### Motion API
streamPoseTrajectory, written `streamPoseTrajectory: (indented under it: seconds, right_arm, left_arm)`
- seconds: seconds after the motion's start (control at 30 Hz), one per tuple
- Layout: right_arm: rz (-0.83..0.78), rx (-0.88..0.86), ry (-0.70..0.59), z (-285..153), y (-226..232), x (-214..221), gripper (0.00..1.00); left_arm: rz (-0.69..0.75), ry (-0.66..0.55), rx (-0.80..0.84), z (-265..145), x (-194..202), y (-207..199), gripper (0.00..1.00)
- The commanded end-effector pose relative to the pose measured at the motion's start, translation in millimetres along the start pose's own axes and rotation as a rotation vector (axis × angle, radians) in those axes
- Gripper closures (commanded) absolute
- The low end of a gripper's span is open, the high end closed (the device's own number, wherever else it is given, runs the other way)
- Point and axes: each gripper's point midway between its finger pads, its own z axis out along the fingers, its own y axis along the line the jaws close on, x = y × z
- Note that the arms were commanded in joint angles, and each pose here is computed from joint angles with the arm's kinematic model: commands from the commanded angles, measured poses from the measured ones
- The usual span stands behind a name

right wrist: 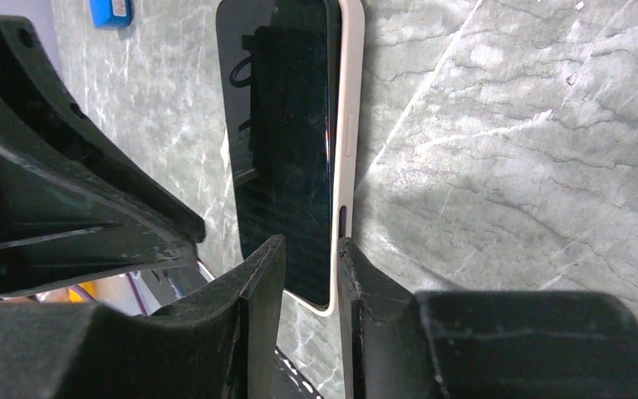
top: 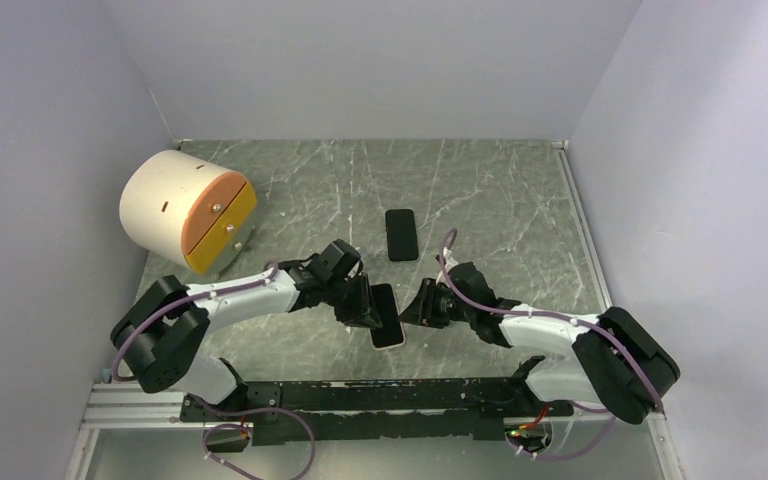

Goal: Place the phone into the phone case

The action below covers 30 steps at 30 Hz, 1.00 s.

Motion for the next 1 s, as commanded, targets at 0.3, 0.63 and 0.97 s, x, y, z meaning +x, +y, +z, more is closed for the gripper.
streamPoseTrajectory:
  seconds: [0.3, 0.63, 0.97]
  right_arm:
    - [-0.208, -0.039, -0.019, -4.0, 49.6, -14.7, 0.85]
    - [-0.294, -0.141, 0.096, 23.9, 96.3, 13.4, 0.86]
    - [-0.206, 0.027, 0.230, 49.8, 35.4, 51.8, 0.85]
  left_arm:
    - [-0.012, -0.163, 0.028, -59.5, -39.3, -18.3, 0.62]
    - [-0.141, -0.270, 0.058, -103.7, -61.4, 17.3, 0.57]
    - [-0.137, -0.242, 0.051, -98.4, -55.8, 23.3, 0.56]
